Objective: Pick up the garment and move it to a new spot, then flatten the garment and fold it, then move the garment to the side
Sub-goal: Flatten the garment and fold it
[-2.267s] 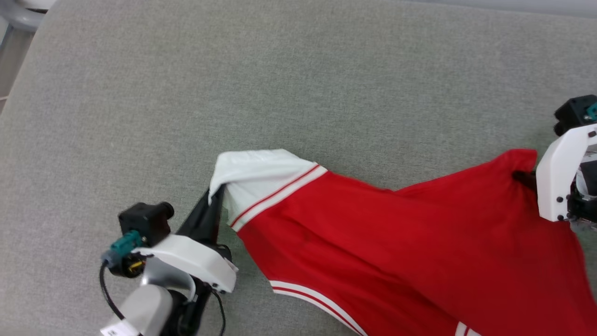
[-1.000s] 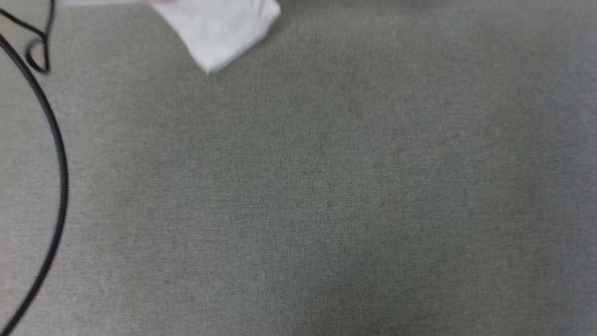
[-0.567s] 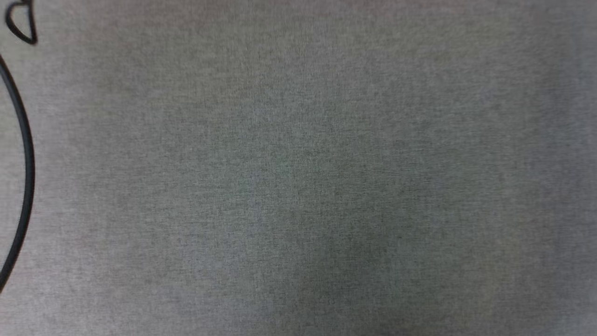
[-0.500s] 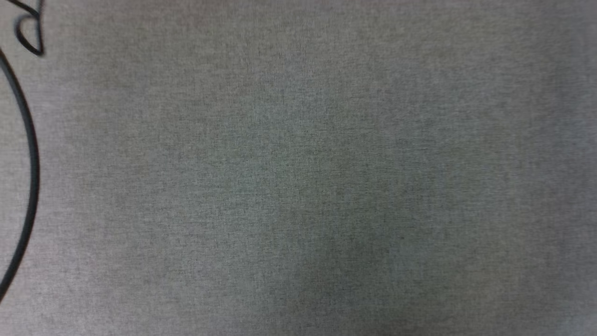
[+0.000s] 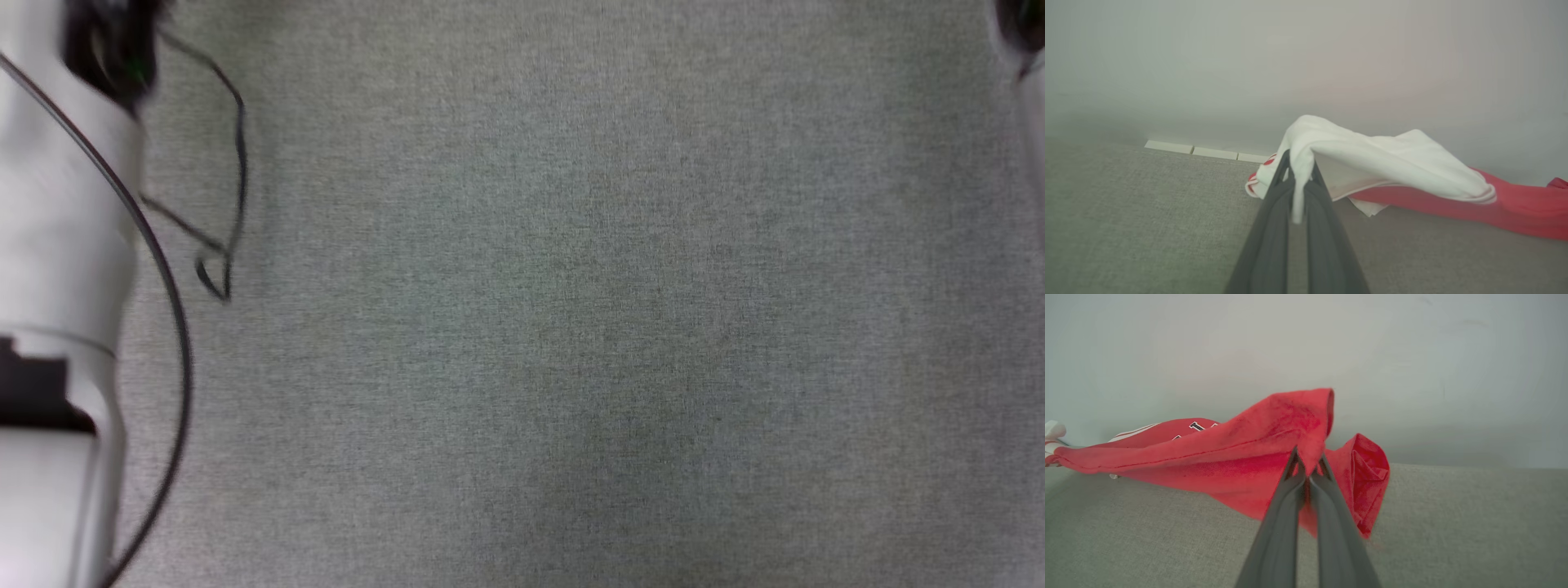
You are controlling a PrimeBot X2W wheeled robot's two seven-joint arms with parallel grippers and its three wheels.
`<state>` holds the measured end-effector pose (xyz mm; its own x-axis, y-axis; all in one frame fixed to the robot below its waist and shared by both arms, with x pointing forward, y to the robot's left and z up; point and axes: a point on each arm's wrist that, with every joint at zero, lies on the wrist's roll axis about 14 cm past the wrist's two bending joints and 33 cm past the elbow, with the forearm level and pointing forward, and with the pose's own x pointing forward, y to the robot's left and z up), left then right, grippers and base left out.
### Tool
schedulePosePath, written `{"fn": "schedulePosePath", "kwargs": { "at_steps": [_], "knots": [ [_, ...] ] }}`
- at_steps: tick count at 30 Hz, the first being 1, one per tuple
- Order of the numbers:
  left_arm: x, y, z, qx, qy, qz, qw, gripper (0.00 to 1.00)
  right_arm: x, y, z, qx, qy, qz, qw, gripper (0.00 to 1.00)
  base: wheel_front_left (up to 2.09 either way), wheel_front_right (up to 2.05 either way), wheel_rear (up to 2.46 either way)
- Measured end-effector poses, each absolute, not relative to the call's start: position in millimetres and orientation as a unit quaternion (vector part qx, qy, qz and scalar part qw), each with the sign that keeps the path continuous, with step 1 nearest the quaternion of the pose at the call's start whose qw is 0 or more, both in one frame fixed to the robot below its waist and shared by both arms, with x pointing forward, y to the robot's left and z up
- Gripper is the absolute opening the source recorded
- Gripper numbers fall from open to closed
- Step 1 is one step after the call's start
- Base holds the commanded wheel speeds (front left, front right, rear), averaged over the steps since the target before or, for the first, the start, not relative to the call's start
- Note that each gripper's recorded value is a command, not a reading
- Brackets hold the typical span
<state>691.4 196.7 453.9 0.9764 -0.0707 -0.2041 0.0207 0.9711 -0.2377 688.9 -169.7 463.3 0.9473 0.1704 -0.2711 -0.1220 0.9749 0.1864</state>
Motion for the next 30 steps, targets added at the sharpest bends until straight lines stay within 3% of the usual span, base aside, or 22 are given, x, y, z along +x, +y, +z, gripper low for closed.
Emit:
{"fn": "schedulePosePath", "kwargs": {
  "at_steps": [9,30],
  "knots": [
    [612,203,413,-0.144,0.133,-0.019,0.980,0.00,613,-186,419,0.095,0.195,0.071,0.974,0.00,0.00,0.00,0.00],
    [401,216,414,-0.160,0.191,0.016,0.968,0.00,448,-210,430,0.089,0.222,0.083,0.967,0.00,0.00,0.00,0.00]
  ]
}}
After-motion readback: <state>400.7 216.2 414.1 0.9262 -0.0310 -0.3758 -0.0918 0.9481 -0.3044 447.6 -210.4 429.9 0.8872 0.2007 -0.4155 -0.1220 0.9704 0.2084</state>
